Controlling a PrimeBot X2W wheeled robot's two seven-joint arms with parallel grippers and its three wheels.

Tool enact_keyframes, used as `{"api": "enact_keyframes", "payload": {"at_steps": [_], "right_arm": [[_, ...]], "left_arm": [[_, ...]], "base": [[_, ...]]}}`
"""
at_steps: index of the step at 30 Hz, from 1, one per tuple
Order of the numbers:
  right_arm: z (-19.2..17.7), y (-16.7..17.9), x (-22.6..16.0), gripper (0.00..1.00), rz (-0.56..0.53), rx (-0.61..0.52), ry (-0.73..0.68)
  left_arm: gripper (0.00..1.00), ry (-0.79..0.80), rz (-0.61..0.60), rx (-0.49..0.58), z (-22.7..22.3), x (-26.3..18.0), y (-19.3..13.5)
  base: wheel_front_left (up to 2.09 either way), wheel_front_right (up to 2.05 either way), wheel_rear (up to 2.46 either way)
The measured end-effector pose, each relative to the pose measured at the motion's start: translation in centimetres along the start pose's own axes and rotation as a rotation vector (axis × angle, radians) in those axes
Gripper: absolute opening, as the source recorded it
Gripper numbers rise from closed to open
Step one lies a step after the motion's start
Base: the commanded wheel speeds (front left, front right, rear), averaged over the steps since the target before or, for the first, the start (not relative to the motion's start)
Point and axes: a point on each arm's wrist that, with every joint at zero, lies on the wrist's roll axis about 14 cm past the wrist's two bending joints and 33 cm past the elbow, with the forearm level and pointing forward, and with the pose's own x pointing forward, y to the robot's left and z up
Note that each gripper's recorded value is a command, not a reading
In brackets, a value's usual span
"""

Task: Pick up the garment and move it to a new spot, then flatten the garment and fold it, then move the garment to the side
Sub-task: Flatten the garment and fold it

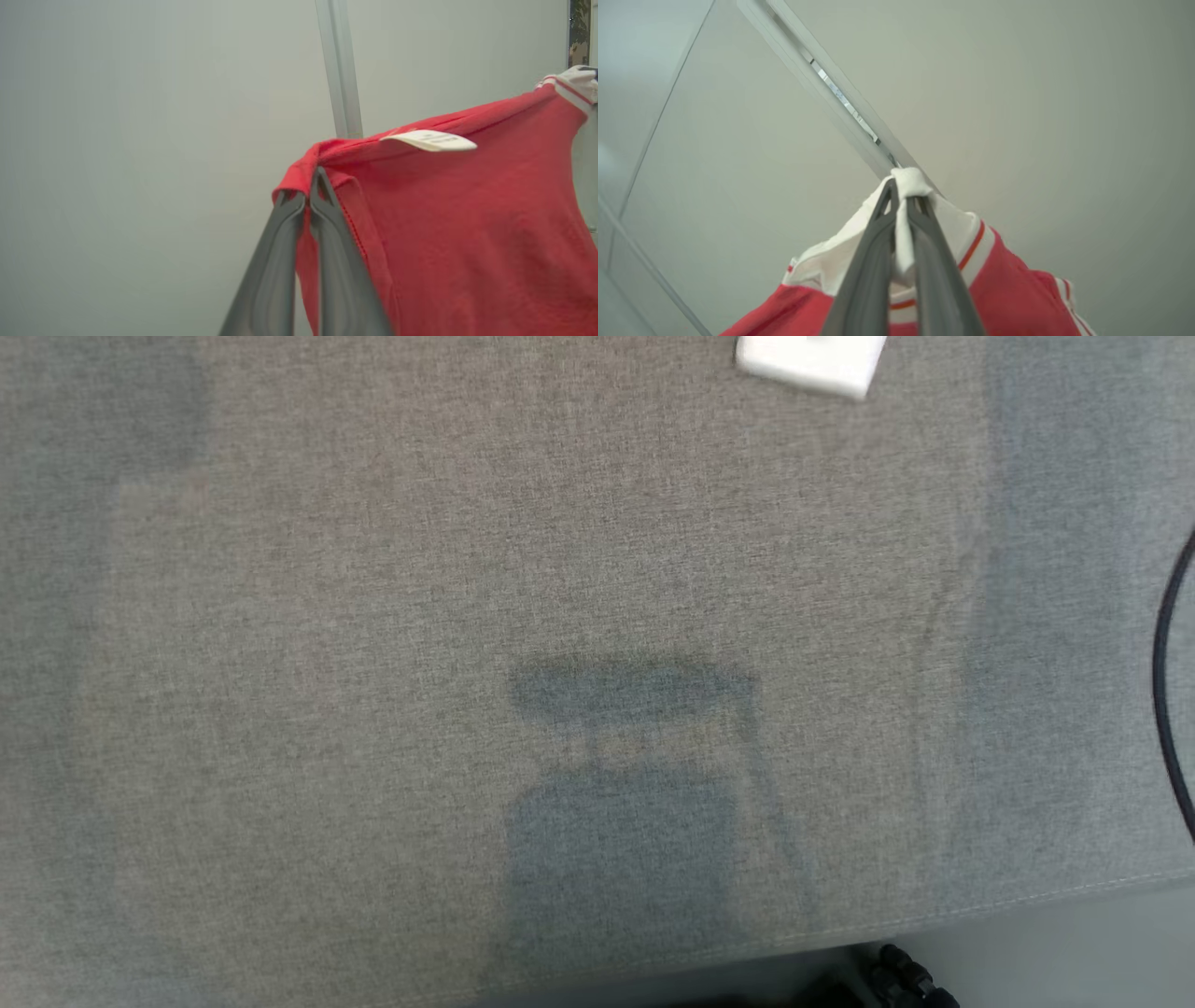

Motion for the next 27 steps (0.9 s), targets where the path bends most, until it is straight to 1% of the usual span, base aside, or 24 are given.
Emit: {"api": "enact_keyframes", "payload": {"at_steps": [3,5,8,10,13,15,18,20,22,23,24,25,26,27], "right_arm": [[-1.3,0.9,2.1,0.0,-0.014,0.004,-0.057],[-1.5,1.8,2.9,0.0,-0.007,-0.012,-0.064],[-1.5,2.5,2.9,0.0,0.003,-0.025,-0.056],[-2.3,2.0,1.7,0.0,-0.006,-0.042,-0.027],[-5.3,-1.2,-2.4,0.0,-0.078,-0.05,0.071],[-7.7,-3.8,-6.4,0.0,-0.147,-0.044,0.153],[-10.2,-6.4,-12.9,0.0,-0.243,-0.009,0.242],[-10.7,-7.2,-16.5,0.0,-0.287,0.017,0.268],[-10.8,-7.8,-20.2,0.0,-0.322,0.013,0.302],[-10.8,-7.8,-20.2,0.0,-0.322,0.013,0.302],[-10.9,-8.0,-22.1,0.0,-0.344,0.019,0.321],[-11.4,-7.8,-25.6,0.0,-0.369,0.033,0.369],[-11.6,-7.4,-27.1,0.0,-0.378,0.05,0.387],[-11.8,-6.7,-28.3,0.0,-0.378,0.075,0.403]], "left_arm": [[0.0,-0.041,0.062,0.049,-1.3,1.6,2.0],[0.0,-0.031,0.064,0.056,-2.9,2.2,1.9],[0.0,-0.048,0.036,0.101,-3.6,2.4,1.1],[0.0,-0.05,0.04,0.104,-4.3,1.8,1.4],[0.0,0.055,0.028,0.067,-8.5,-0.9,0.6],[0.0,0.166,0.007,0.027,-12.4,-3.7,-0.8],[0.0,0.29,0.027,-0.066,-16.6,-8.2,-2.0],[0.0,0.289,0.052,-0.136,-16.8,-9.8,-2.7],[0.0,0.305,0.042,-0.173,-17.3,-11.7,-4.6],[0.0,0.305,0.042,-0.173,-17.3,-11.7,-4.6],[0.0,0.321,0.045,-0.205,-17.8,-13.0,-5.6],[0.0,0.345,0.069,-0.253,-18.3,-15.4,-7.3],[0.0,0.346,0.1,-0.283,-18.3,-16.5,-7.6],[0.0,0.354,0.105,-0.293,-18.1,-17.7,-8.3]], "base": [[0.0,0.0,0.0],[0.0,0.0,0.0],[0.0,0.0,0.0],[0.0,0.0,0.0],[0.0,0.0,0.0],[0.0,0.0,0.0],[0.0,0.0,0.0],[0.0,0.0,0.0],[0.0,0.0,0.0],[0.0,0.0,0.0],[0.0,0.0,0.0],[0.0,0.0,0.0],[0.0,0.0,0.0],[0.0,0.0,0.0]]}}
